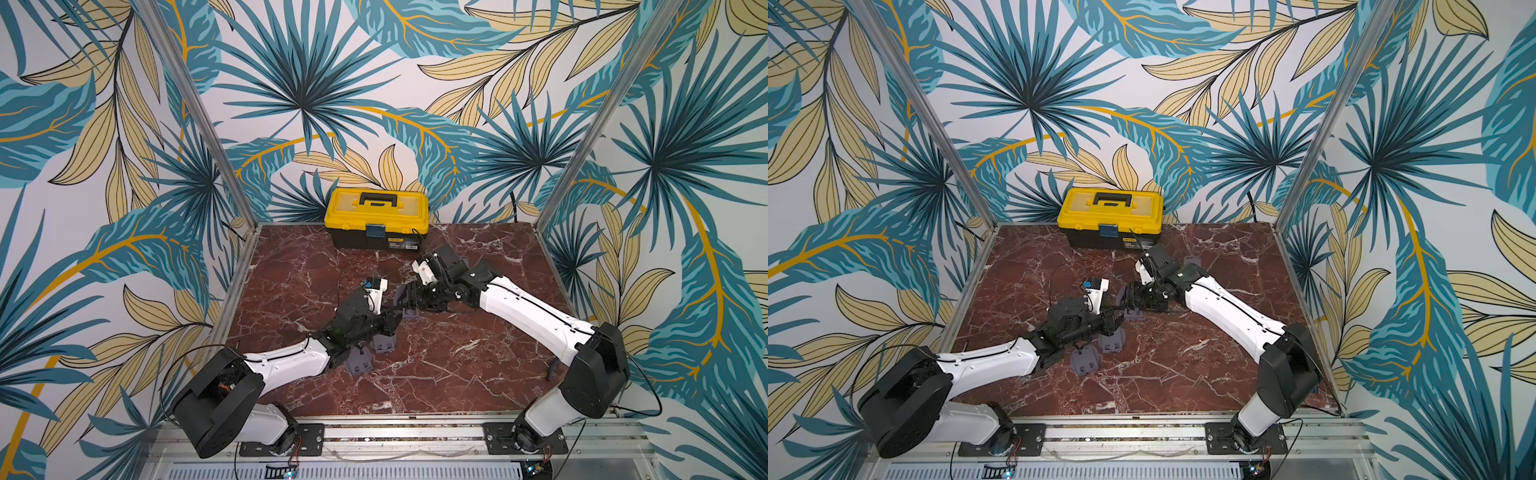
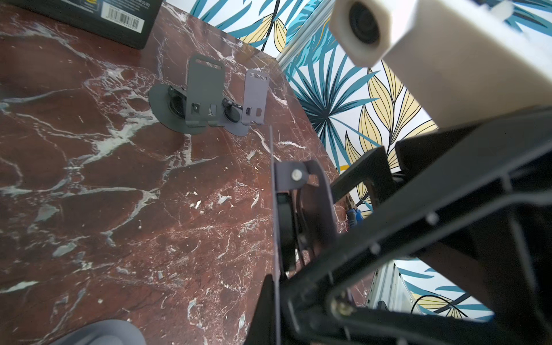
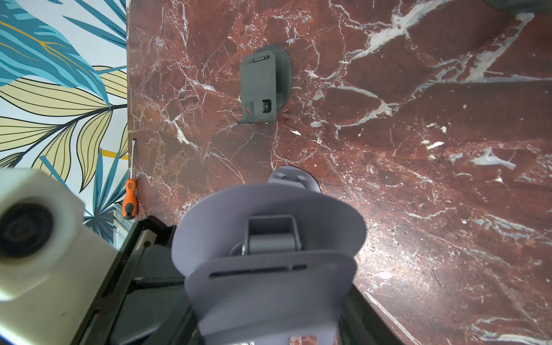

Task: Open the phone stand

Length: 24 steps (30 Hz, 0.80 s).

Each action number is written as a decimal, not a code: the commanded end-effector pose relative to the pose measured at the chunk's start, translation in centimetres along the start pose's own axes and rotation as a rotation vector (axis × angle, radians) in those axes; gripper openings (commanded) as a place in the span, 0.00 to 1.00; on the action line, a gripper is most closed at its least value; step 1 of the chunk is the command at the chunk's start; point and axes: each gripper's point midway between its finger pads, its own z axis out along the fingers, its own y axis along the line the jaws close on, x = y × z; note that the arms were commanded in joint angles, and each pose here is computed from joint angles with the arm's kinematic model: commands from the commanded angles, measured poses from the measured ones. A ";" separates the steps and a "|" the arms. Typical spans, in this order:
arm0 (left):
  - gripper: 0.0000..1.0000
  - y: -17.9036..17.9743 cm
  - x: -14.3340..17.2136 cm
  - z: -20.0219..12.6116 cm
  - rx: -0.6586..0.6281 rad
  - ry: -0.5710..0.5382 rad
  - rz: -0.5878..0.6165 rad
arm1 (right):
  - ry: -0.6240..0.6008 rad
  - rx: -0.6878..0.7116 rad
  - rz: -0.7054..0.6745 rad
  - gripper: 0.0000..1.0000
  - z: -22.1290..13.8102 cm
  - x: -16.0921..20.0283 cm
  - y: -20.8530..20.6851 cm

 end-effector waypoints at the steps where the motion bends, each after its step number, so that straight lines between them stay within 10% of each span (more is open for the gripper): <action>1: 0.00 -0.4 -2.0 -0.2 0.007 -0.076 0.045 | 0.035 -0.022 0.012 0.39 -0.6 1.5 0.1; 24: 0.00 5.3 -0.4 -2.3 -0.126 -0.073 0.013 | 0.116 -0.025 -0.008 0.37 -2.9 3.1 -0.6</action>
